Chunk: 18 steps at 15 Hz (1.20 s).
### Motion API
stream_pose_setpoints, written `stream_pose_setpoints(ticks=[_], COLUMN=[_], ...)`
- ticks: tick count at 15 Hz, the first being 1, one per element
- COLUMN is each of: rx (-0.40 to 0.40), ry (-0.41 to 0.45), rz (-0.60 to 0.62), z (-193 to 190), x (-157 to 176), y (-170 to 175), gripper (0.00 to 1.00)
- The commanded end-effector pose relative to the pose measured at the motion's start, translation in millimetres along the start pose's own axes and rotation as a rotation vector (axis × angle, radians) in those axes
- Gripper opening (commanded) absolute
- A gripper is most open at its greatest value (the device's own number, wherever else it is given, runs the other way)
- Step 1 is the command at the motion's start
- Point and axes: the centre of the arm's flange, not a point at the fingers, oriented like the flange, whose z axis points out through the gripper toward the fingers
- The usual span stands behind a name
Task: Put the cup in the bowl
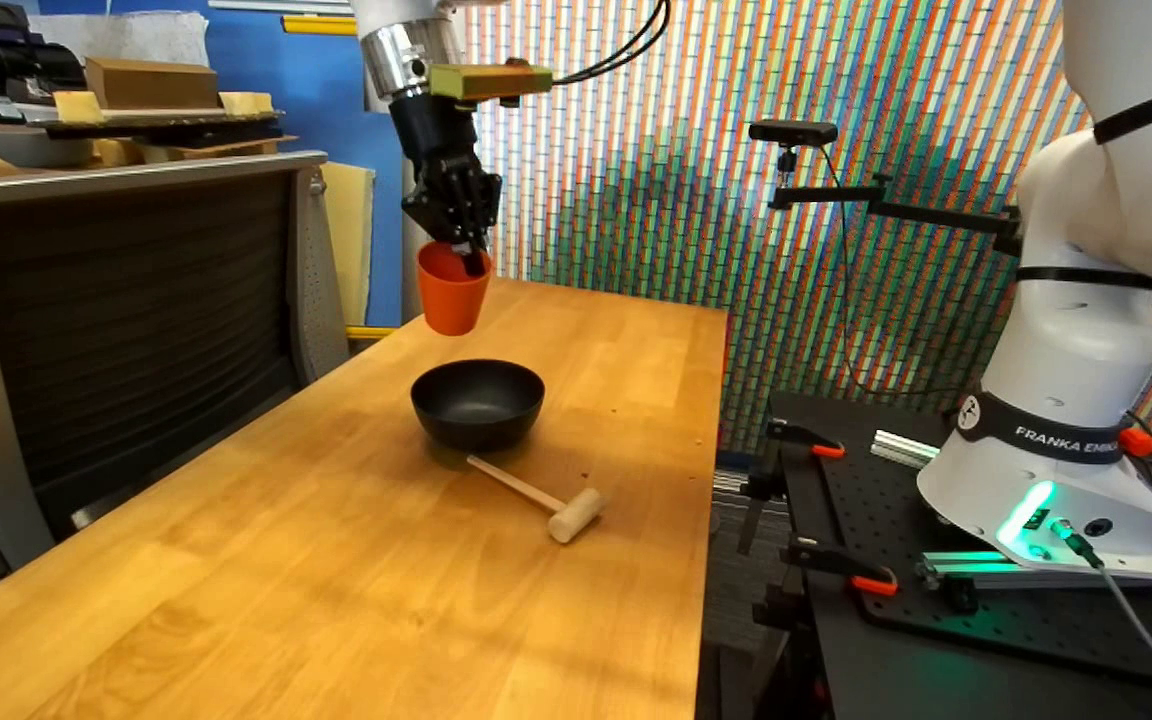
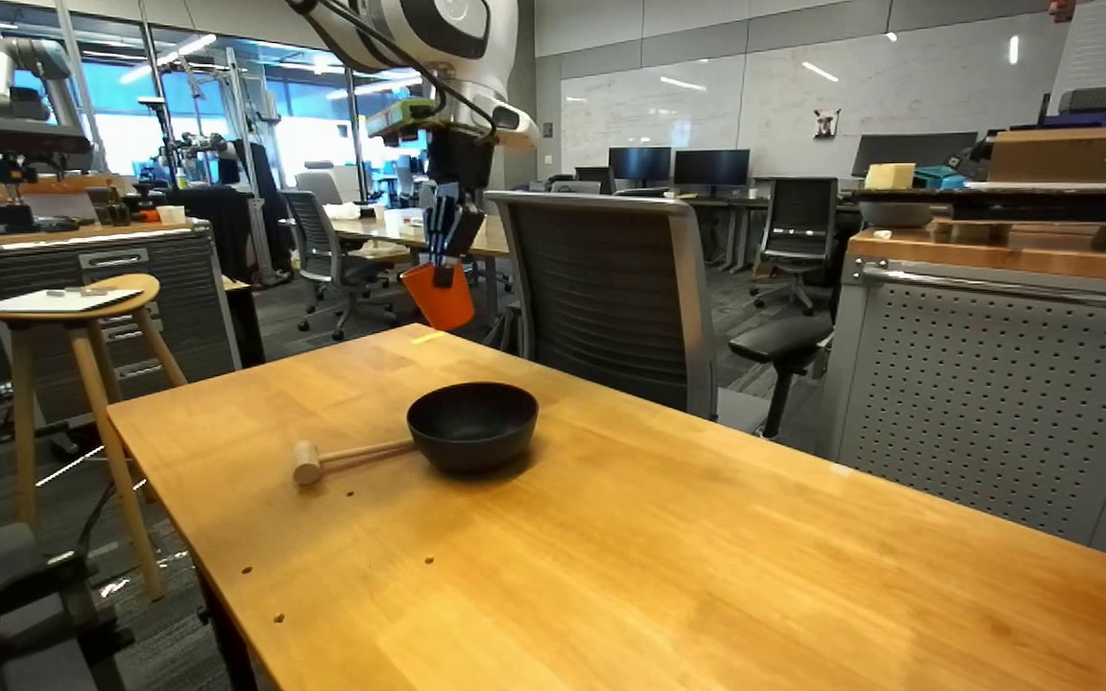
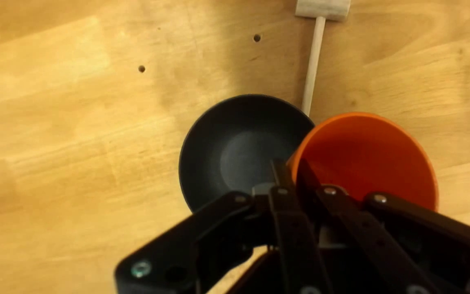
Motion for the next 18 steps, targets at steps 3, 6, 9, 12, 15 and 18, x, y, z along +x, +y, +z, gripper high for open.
stream_pose_setpoints(ticks=[3,6,9,12,15,18], rx=[0.101,0.130,0.157,0.199,0.244,0.267], ry=[-0.132,-0.170,-0.175,-0.180,-0.193,-0.191], rz=[0.085,0.130,0.160,0.178,0.162,0.121], z=[69.4,103.2,128.4,143.1,148.2,143.0], x=[25.7,43.8,59.0,71.1,73.4,59.8], y=[26.1,41.6,54.3,59.3,56.6,44.7], gripper=[0.02,0.02,0.02,0.14,0.47,0.72])
